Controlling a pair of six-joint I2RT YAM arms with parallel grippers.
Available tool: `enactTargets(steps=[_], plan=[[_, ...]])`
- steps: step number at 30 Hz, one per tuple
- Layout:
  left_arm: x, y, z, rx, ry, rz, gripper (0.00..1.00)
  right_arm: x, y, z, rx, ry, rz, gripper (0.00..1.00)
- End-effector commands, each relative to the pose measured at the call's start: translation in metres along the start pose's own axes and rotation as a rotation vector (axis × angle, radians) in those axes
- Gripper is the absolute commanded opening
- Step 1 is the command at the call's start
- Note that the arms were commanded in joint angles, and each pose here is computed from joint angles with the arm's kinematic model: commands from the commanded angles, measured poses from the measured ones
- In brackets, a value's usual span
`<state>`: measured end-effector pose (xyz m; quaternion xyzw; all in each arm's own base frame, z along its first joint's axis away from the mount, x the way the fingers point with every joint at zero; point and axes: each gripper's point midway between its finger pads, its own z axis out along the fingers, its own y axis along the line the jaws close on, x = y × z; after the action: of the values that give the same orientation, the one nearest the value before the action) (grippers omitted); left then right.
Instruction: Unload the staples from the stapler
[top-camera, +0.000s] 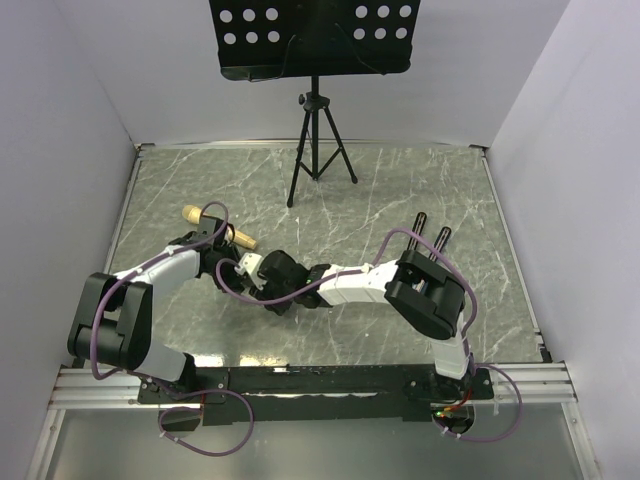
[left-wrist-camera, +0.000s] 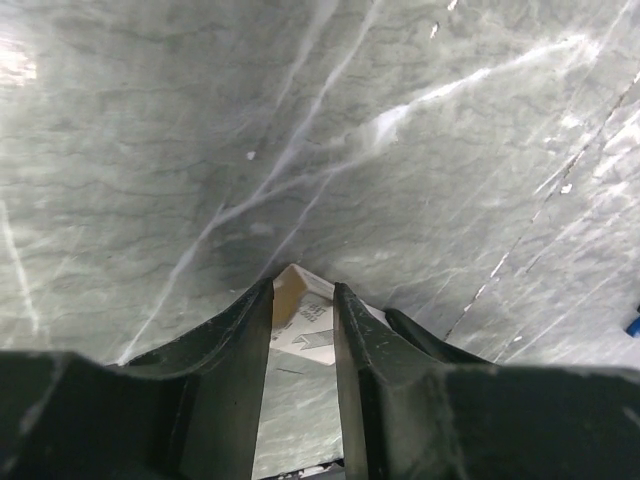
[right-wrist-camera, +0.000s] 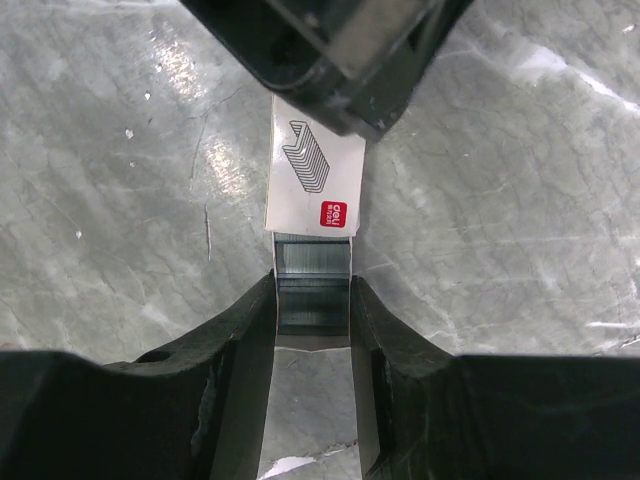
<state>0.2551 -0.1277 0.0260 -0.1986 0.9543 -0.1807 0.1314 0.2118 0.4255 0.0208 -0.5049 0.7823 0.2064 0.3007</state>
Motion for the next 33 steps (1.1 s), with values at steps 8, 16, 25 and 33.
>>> enactTargets(steps=[8, 16, 25, 33], plan=[[0.001, -0.017, -0.004, 0.049, -0.002, 0.007, 0.36, -0.009, 0.002, -0.004, 0.008, -0.018, 0.0, 0.34], [0.008, -0.014, -0.002, 0.028, 0.0, -0.008, 0.35, -0.018, -0.004, -0.003, 0.052, -0.022, 0.037, 0.36], [0.002, -0.017, -0.007, 0.022, -0.028, 0.007, 0.38, -0.021, -0.006, -0.017, 0.069, -0.055, 0.056, 0.53], [-0.03, -0.019, -0.026, -0.063, -0.125, 0.069, 0.44, -0.039, -0.006, -0.066, 0.076, -0.137, 0.06, 0.66]])
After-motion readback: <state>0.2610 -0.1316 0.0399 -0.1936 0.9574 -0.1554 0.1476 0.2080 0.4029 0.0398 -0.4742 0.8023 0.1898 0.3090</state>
